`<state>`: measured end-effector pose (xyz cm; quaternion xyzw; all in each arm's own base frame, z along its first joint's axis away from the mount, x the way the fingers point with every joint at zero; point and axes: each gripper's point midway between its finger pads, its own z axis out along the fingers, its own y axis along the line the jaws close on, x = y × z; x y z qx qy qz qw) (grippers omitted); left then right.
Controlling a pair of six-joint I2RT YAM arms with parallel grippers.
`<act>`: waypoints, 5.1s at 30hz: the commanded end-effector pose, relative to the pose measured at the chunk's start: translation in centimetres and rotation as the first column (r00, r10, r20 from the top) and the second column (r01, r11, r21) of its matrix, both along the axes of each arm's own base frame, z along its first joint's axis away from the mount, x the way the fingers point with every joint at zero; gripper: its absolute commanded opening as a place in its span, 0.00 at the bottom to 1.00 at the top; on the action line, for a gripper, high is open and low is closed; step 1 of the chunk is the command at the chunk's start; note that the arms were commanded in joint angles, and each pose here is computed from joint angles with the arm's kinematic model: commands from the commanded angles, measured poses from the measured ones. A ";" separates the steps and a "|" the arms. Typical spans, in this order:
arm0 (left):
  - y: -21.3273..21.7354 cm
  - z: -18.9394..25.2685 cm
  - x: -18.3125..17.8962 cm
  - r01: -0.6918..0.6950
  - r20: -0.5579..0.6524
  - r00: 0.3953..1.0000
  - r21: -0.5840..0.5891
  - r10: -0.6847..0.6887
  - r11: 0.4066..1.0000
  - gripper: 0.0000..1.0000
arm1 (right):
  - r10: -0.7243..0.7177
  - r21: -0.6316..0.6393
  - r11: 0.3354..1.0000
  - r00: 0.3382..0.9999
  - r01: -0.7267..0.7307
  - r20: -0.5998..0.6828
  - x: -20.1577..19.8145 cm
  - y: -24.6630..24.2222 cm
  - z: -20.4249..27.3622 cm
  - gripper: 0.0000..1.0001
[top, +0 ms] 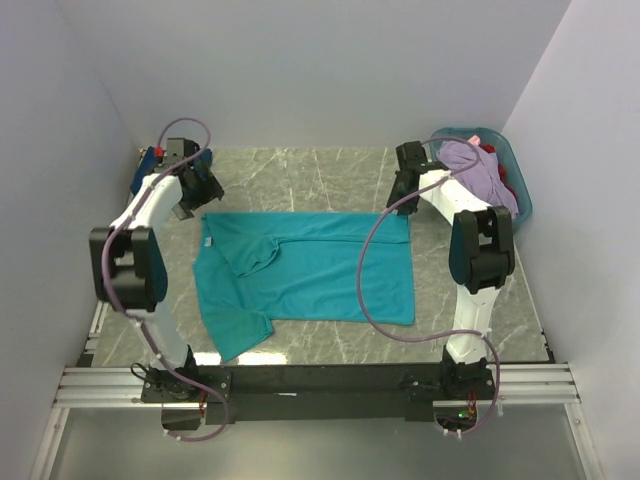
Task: Fold and stack the t-shirts
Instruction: Fold the tshirt
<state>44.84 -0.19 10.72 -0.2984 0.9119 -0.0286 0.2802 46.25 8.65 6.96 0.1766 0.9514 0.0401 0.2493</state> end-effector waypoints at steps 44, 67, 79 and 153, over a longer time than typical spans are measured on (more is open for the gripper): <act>0.9 0.6 -9.8 0.018 0.125 0.992 0.062 -0.026 0.998 0.88 | 0.037 -0.051 0.998 0.994 -0.042 -0.099 6.5 -0.1 -4.3 0.31; -1.9 1.2 -17.2 0.019 -0.001 1.000 -0.016 -0.019 1.000 0.87 | -0.055 0.010 0.998 0.996 0.055 0.068 -3.8 -1.4 4.1 0.45; -6.7 -1.6 -17.3 0.102 -0.040 0.994 -0.081 -0.106 0.991 0.81 | 0.224 0.064 0.973 0.974 -0.222 -0.018 -11.2 9.0 0.7 0.42; -4.9 -8.0 -19.3 0.034 -0.253 0.967 0.079 -0.013 0.996 0.43 | -0.049 -0.019 0.999 0.997 0.048 -0.051 -16.9 -3.3 -1.8 0.50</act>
